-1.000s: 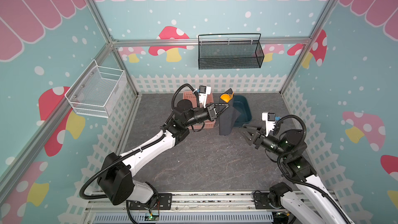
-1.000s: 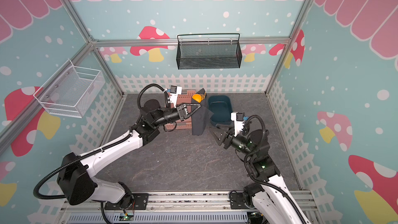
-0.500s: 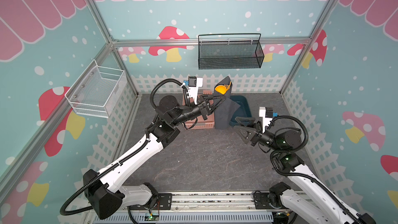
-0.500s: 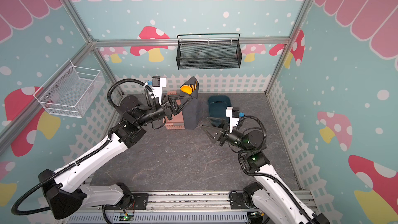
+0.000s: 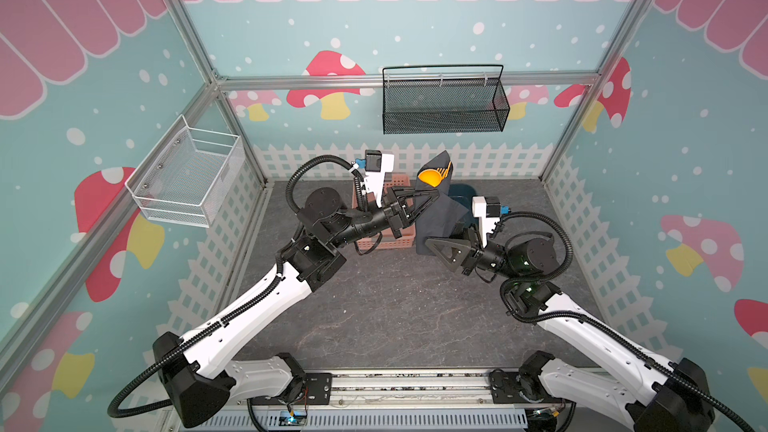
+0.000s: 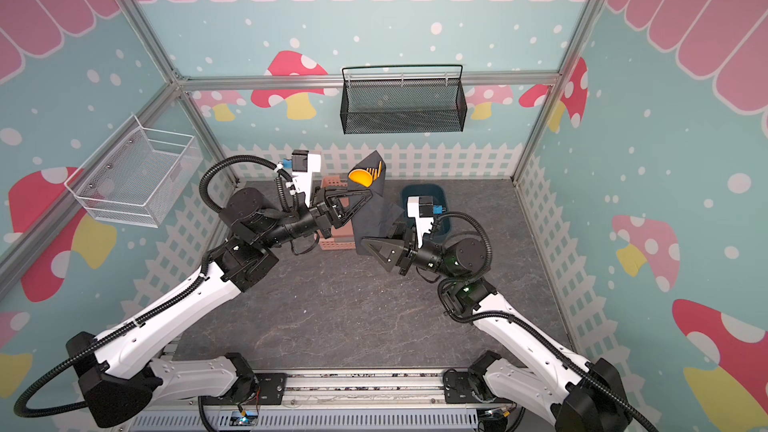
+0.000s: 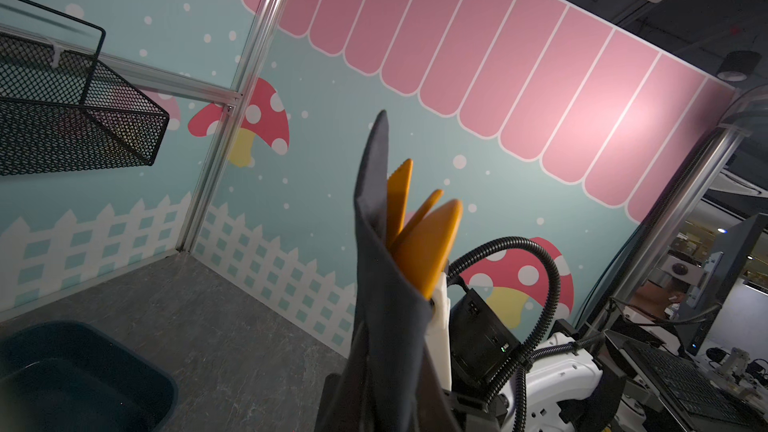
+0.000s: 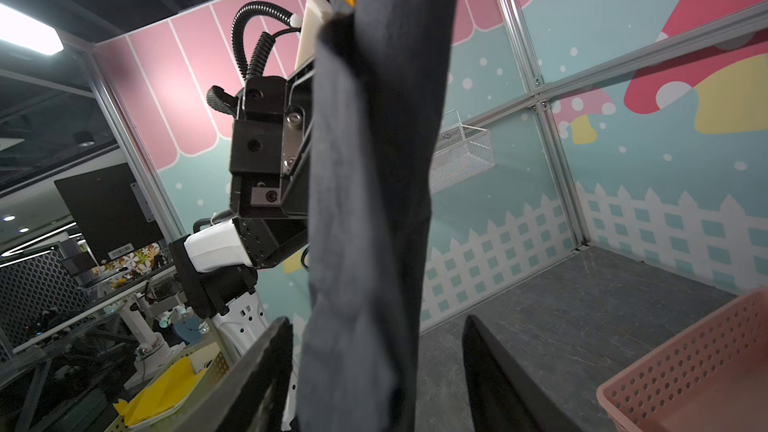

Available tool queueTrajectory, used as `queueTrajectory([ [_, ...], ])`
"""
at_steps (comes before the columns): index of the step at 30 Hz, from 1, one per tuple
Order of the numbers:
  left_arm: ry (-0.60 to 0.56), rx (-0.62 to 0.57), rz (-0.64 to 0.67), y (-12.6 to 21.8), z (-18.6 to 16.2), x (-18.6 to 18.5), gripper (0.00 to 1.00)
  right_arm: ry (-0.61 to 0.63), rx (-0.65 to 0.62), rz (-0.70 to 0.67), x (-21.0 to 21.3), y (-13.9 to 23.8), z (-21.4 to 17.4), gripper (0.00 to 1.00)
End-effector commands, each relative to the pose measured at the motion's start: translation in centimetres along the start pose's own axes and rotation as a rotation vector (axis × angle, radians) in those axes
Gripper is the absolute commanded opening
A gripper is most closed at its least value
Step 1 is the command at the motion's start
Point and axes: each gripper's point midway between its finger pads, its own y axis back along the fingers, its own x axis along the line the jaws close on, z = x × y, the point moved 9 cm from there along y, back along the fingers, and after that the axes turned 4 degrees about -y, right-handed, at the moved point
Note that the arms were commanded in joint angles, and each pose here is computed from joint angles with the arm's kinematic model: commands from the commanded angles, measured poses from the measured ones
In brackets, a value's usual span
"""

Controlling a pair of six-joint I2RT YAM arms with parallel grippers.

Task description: Place the utensils on the paper napkin and roll it up

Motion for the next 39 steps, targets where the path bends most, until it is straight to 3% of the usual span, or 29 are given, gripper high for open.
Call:
queueTrajectory([
  [1,-0.059,-0.055,-0.007,0.7,1.9,-1.6,0.00,0.051,-0.055,0.064,1.5,-0.3,1.4,0.58],
  [7,-0.060,-0.064,0.004,0.9,1.9,-1.6,0.00,0.067,-0.078,0.054,1.9,0.1,1.6,0.37],
  [16,-0.061,-0.082,0.007,1.5,2.2,-2.0,0.20,0.083,-0.088,0.055,2.3,0.4,1.8,0.14],
  [20,-0.065,-0.091,0.001,1.9,2.4,-2.4,0.32,0.103,-0.100,0.056,2.7,0.6,2.1,0.09],
  [24,-0.059,-0.080,-0.013,2.2,2.3,-2.8,0.38,0.144,-0.108,0.058,3.5,0.8,2.8,0.05],
  [39,-0.101,0.048,-0.149,2.8,1.1,-4.8,0.60,0.263,-0.085,0.086,5.7,0.8,4.8,0.03],
])
